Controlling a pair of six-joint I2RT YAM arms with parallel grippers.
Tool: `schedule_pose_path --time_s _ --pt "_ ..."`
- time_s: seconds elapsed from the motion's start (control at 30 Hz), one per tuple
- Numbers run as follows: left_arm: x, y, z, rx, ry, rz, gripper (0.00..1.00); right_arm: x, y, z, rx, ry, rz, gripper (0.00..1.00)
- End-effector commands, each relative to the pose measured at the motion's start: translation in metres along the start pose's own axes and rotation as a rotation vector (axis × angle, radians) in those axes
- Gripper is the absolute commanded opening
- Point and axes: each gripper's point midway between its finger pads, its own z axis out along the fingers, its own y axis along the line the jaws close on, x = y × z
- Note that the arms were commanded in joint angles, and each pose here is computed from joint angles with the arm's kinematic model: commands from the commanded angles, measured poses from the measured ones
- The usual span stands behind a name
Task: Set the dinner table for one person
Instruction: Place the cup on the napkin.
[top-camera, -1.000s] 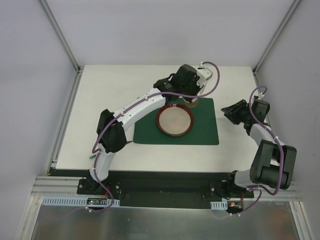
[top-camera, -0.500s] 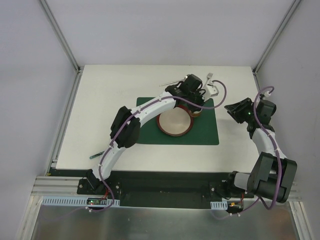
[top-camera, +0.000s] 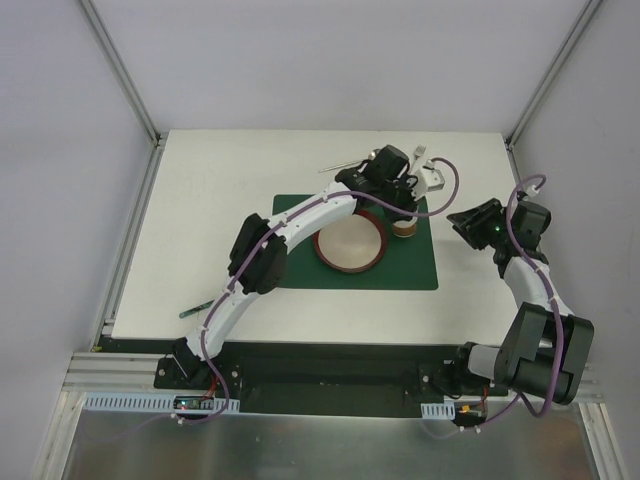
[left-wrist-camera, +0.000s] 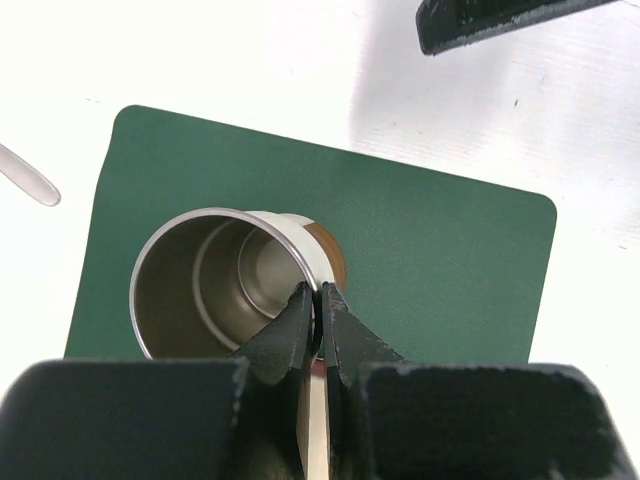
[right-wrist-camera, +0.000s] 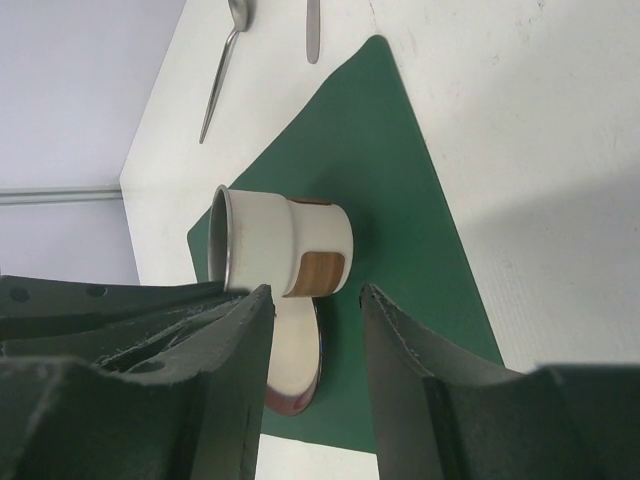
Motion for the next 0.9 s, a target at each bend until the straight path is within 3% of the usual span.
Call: schedule_pose_path --time_s 0.0,0.87 --pt "-0.023 0.0 0.0 0.029 -0.067 0.058 0.0 -0.003 0.001 0.001 -0.022 -0.006 -0.013 0.43" --pt "-0.015 0.025 0.016 -0.003 -0.064 0.236 0.0 0.006 0.0 -0.001 -0.035 0.02 -0.015 0.42"
